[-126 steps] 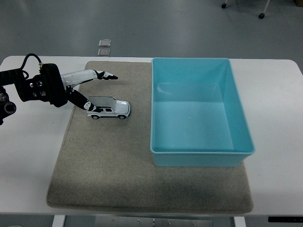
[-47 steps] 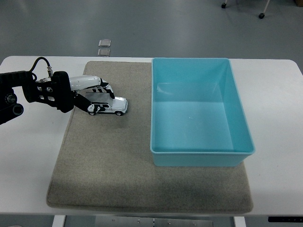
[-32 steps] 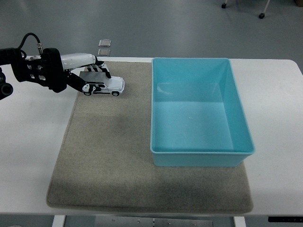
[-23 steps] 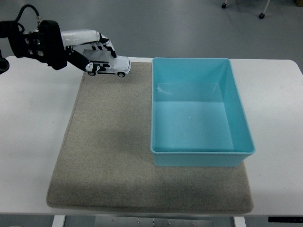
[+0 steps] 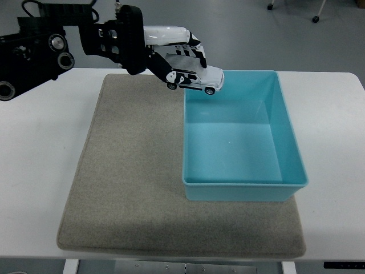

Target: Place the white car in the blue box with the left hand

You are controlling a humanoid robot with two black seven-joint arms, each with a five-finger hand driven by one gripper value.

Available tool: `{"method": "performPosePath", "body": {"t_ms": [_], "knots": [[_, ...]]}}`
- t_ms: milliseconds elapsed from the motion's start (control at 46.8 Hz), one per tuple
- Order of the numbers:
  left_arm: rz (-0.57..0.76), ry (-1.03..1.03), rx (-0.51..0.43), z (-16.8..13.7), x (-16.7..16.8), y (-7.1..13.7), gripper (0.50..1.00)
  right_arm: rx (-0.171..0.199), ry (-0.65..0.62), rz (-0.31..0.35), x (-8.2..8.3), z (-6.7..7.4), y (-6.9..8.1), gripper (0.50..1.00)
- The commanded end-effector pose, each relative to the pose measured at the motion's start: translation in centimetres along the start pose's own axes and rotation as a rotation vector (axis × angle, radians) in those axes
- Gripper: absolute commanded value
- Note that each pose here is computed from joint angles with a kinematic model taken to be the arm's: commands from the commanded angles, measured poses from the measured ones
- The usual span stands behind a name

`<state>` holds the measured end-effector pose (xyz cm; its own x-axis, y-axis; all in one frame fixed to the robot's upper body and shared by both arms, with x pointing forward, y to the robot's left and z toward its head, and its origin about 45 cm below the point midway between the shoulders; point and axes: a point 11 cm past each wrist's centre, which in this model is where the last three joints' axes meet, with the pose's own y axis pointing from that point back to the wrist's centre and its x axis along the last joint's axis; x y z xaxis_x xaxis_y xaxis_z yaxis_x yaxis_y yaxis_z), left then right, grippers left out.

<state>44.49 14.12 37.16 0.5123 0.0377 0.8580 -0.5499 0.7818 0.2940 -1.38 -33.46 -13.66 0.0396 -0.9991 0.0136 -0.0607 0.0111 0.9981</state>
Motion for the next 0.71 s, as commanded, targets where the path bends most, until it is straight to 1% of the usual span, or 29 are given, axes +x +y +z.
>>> {"method": "performPosePath", "body": {"t_ms": [0,150,235,385,534,556,620,641,684], "knots": [[-0.016,0.009,-0.002,0.4,-1.0,-1.6,0.5,0.0,0.002,0.0,0.0,0.0,0.0,0.936],[-0.056,0.036,-0.03,1.2,-3.6,-4.2,0.5,0.0,0.0,0.001,0.0,0.0,0.0,0.936],[-0.068,0.055,-0.035,1.4,-4.5,-5.2,0.5,0.0,0.002,0.0,0.0,0.0,0.0,0.936],[-0.084,0.079,-0.033,1.3,-6.0,-6.2,0.5,0.0,0.0,0.001,0.0,0.0,0.0,0.936],[-0.086,0.097,-0.032,1.1,-7.0,-6.5,0.5,0.0,0.0,0.001,0.0,0.0,0.0,0.936],[-0.085,0.099,-0.034,1.1,-7.1,-6.6,0.514,0.0,0.0,0.001,0.0,0.0,0.0,0.936],[-0.075,0.101,-0.033,1.0,-7.2,-6.6,0.602,0.0,0.0,0.001,0.0,0.0,0.0,0.936],[-0.072,0.103,-0.031,1.0,-7.2,-6.6,0.649,0.0,0.0,0.001,0.0,0.0,0.0,0.936],[-0.074,0.107,-0.035,1.1,-7.5,-6.7,0.762,0.0,0.002,0.0,0.0,0.0,0.0,0.936]]}}
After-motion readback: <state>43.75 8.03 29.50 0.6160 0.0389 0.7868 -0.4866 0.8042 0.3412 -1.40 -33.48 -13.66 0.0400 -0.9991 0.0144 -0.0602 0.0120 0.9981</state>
